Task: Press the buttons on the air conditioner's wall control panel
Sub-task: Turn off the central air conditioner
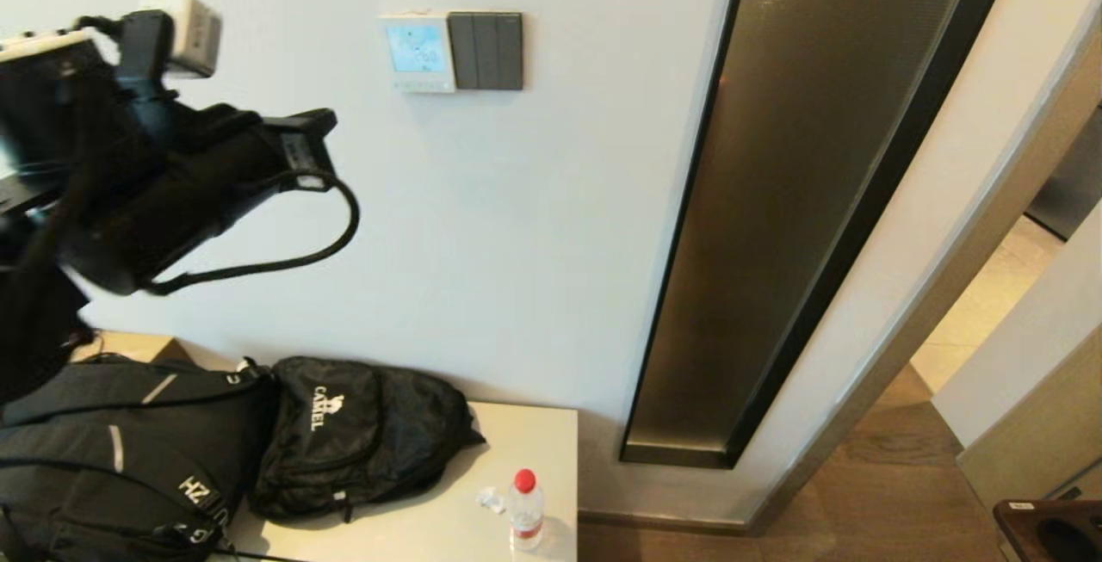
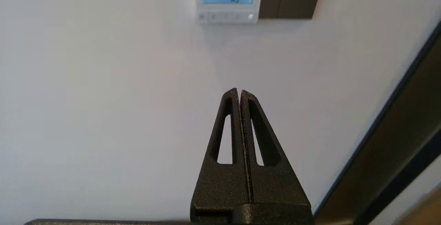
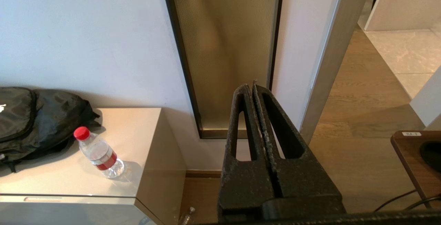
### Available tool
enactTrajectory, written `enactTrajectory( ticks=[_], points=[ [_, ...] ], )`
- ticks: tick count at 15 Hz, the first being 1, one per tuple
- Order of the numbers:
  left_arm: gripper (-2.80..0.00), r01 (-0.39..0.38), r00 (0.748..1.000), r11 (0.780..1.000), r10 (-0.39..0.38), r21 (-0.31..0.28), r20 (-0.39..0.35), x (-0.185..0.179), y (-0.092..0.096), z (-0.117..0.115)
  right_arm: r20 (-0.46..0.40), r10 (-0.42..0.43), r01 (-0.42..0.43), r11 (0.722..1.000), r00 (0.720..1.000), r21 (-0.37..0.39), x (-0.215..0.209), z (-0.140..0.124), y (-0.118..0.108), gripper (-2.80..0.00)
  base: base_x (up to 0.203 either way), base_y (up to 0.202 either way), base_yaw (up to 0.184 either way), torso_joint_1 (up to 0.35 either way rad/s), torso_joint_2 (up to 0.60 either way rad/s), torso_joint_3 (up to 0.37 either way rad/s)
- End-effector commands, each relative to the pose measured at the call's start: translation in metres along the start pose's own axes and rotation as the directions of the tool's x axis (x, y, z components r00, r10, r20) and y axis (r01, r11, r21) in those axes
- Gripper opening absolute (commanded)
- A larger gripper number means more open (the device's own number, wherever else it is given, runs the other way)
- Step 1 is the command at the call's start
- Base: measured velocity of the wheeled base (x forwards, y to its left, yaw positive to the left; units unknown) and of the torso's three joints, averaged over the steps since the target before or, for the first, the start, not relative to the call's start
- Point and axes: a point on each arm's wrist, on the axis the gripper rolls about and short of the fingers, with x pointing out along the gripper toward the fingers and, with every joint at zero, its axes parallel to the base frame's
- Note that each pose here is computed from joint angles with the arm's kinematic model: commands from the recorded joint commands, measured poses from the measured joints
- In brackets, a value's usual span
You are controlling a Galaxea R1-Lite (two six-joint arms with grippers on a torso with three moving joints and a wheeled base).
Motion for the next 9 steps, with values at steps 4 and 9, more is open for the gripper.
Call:
enactTrajectory(
  ticks=[4, 9],
  points=[
    [-2.80, -0.114, 0.980, 0.992, 0.105, 0.047, 0.166, -0.178, 0.021, 0.016, 0.001, 0.001, -0.001, 1.000, 1.000, -0.001, 0.000, 0.000, 0.000, -2.80, 0.000, 0.000, 0.000, 0.000, 0.00, 0.000],
    [-2.80, -0.171, 0.978, 0.982, 0.160, 0.076, 0.137, -0.284, 0.012, -0.016, 0.001, 0.001, -0.001, 1.000, 1.000, 0.000, 0.000, 0.000, 0.000, -2.80, 0.000, 0.000, 0.000, 0.000, 0.00, 0.000]
  ],
)
